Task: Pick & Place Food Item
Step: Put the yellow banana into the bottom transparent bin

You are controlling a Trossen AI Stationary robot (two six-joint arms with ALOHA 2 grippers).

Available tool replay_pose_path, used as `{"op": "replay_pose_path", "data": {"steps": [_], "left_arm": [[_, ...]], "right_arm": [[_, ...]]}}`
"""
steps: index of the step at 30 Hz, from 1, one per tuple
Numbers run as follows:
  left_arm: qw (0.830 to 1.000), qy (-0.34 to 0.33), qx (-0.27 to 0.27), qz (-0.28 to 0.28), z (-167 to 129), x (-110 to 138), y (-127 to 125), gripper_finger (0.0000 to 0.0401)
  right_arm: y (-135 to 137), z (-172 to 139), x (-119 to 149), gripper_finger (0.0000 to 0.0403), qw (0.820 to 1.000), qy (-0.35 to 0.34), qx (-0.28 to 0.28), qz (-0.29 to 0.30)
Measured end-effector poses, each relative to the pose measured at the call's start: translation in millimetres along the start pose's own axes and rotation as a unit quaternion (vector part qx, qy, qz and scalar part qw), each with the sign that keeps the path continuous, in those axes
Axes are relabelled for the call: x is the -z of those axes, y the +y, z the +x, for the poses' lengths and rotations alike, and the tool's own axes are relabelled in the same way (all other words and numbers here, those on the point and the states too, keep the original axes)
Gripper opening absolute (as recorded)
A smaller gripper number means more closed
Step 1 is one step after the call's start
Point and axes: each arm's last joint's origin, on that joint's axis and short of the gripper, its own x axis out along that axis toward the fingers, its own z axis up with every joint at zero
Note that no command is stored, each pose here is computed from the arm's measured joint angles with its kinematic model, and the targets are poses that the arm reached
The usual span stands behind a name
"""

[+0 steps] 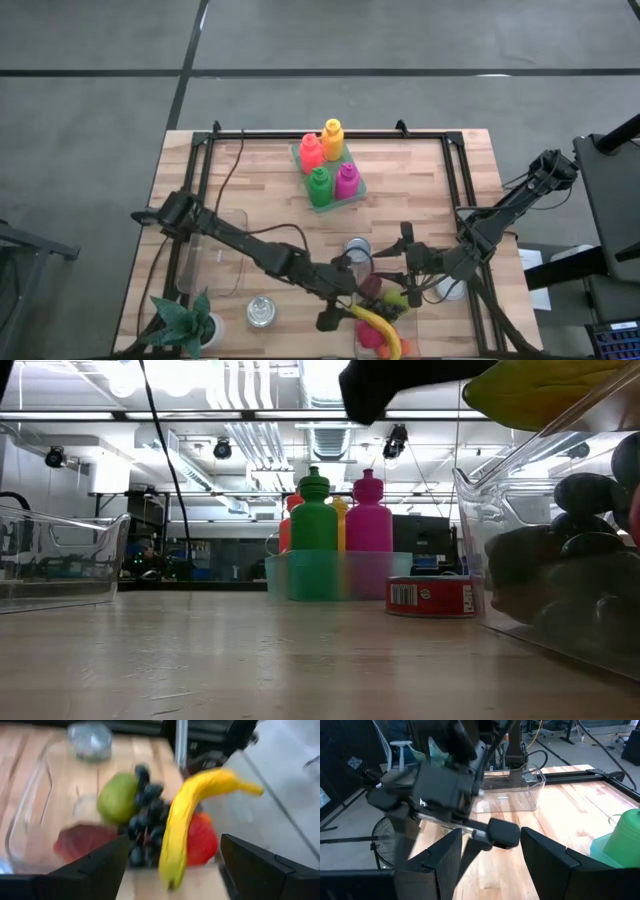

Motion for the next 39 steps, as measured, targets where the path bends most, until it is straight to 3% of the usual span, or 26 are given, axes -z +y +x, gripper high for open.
{"op": "replay_pose_path", "data": {"steps": [3, 7, 11, 15, 19, 24, 31, 39], "left_arm": [[1.0, 0.005, -0.002, -0.014, -3.5, -1.3, -0.5, 0.032], [0.998, -0.055, 0.001, -0.02, -47.0, -31.3, -11.4, 0.0319], [0.989, -0.123, -0.041, 0.072, -100.1, -47.6, -24.0, 0.0319], [0.981, -0.154, -0.041, 0.115, -149.8, -43.6, -23.6, 0.0319], [0.973, -0.199, -0.079, 0.091, -203.9, -25.9, -15.9, 0.0319], [0.945, -0.315, -0.056, 0.066, -255.9, 1.7, -7.6, 0.0319], [0.931, -0.363, -0.031, 0.022, -268.4, 47.9, 7.0, 0.0319], [0.93, -0.367, -0.028, 0.004, -265.6, 60.4, 11.7, 0.0319]], "right_arm": [[0.0, 0.0, 0.0, 0.0199, 1.0, 0.0, 0.0, 0.0], [0.0, 0.0, -0.1, 0.0199, 1.0, 0.0, 0.0, 0.0], [-0.1, 0.1, -0.1, 0.0199, 1.0, 0.0, 0.0, 0.0], [-0.1, 0.1, 0.0, 0.0199, 1.0, 0.0, 0.0, 0.0], [-0.1, 0.1, 0.0, 0.0199, 1.0, 0.0, 0.0, 0.0], [-0.1, 0.1, 0.0, 0.0199, 1.0, 0.0, 0.0, 0.0], [-0.1, 0.1, 0.1, 0.0199, 1.0, 0.0, 0.0, 0.0], [-0.3, 0.2, 0.0, 0.0199, 1.0, 0.0, 0.001, 0.0]]}}
